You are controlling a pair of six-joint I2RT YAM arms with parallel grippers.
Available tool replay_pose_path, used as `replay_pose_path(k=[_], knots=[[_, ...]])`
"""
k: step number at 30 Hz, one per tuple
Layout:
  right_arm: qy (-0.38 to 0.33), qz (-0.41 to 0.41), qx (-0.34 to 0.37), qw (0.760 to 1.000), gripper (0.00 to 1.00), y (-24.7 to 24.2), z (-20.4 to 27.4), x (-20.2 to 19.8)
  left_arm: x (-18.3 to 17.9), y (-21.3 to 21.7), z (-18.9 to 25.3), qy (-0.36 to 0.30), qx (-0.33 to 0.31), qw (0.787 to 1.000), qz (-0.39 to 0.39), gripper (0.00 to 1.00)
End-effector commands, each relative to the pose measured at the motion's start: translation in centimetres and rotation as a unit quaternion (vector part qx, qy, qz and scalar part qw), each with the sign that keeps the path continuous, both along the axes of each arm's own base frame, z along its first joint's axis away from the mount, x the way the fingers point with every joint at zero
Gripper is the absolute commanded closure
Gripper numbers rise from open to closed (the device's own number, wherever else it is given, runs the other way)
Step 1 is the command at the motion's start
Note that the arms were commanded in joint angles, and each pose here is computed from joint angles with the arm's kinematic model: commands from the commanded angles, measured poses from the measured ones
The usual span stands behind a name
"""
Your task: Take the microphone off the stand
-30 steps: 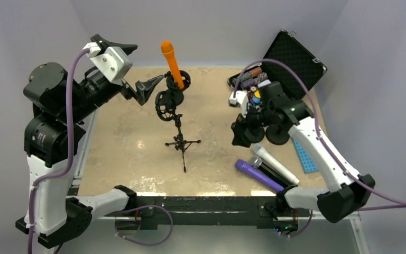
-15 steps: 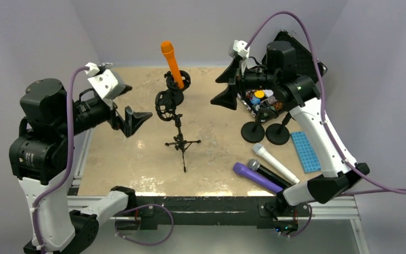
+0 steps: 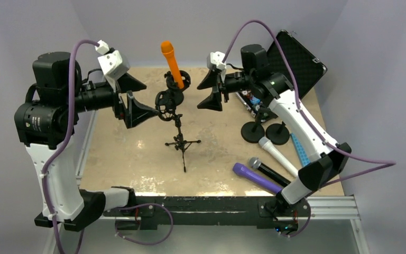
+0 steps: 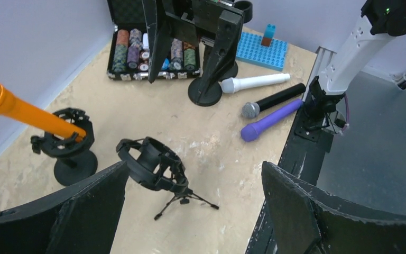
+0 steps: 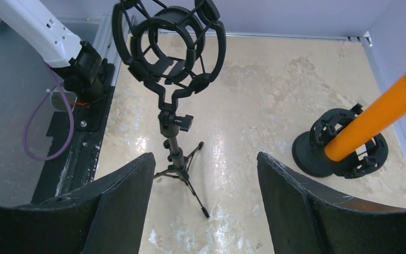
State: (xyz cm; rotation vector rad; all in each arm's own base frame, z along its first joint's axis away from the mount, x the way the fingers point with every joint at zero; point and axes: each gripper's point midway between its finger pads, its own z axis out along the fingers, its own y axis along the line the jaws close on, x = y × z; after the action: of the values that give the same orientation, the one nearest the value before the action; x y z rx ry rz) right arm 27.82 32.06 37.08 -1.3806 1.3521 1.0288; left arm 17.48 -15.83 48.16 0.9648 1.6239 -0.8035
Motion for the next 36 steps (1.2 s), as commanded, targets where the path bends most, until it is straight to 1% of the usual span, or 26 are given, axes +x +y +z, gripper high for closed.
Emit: replay_pose_path(k=[1,5,8,9,13,17,19,20,24,25,27,29,31,33,36], knots=[[-0.025,0.052,0.016,0.998,0.26,1.8,0.5,-0.1,-1.2,1.2,-2.2,0.083,0.014,0.996,0.034,0.00],[-0.005,0.066,0.015,0.998,0.27,3.5,-0.9,0.4,1.7,1.5,-3.5,0.103,-0.015,0.990,0.092,0.00],[-0.001,0.081,0.019,0.997,0.23,4.5,-1.3,0.6,4.7,2.4,-4.4,0.130,-0.032,0.978,0.163,0.00],[0.001,0.083,0.018,0.996,0.22,4.7,-1.6,0.6,5.3,2.5,-4.4,0.133,-0.040,0.975,0.171,0.00],[0.015,0.099,0.013,0.995,0.21,5.6,-2.3,0.1,5.9,1.2,-3.0,0.124,-0.098,0.978,0.135,0.00],[0.042,0.116,0.004,0.992,0.26,6.0,-3.3,-1.2,6.1,-0.6,-2.7,0.156,-0.142,0.975,0.069,0.01],[0.045,0.125,0.000,0.991,0.27,6.0,-3.6,-1.8,6.9,-0.9,-3.2,0.165,-0.150,0.972,0.067,0.02],[0.046,0.130,-0.002,0.990,0.27,6.0,-3.8,-2.1,7.5,-0.7,-3.7,0.170,-0.154,0.970,0.082,0.03],[0.060,0.138,-0.009,0.989,0.26,6.4,-4.3,-2.6,9.5,0.2,-5.4,0.187,-0.154,0.960,0.139,0.05],[0.066,0.140,-0.009,0.988,0.26,6.7,-4.3,-2.7,9.6,0.2,-5.7,0.189,-0.153,0.960,0.142,0.05],[0.072,0.138,-0.012,0.988,0.32,7.3,-4.6,-2.8,9.4,0.0,-6.2,0.197,-0.150,0.959,0.135,0.08],[0.074,0.142,-0.012,0.987,0.36,7.8,-4.9,-3.2,8.7,-0.5,-6.4,0.202,-0.149,0.962,0.109,0.13],[0.074,0.142,-0.010,0.987,0.36,8.2,-5.0,-3.5,8.2,-0.6,-6.8,0.199,-0.141,0.964,0.102,0.18],[0.069,0.136,-0.010,0.988,0.33,8.7,-5.1,-3.5,8.1,-0.1,-7.8,0.203,-0.125,0.963,0.128,0.18],[0.067,0.126,-0.009,0.990,0.33,9.3,-5.2,-3.2,7.9,0.5,-9.4,0.226,-0.102,0.957,0.153,0.18]])
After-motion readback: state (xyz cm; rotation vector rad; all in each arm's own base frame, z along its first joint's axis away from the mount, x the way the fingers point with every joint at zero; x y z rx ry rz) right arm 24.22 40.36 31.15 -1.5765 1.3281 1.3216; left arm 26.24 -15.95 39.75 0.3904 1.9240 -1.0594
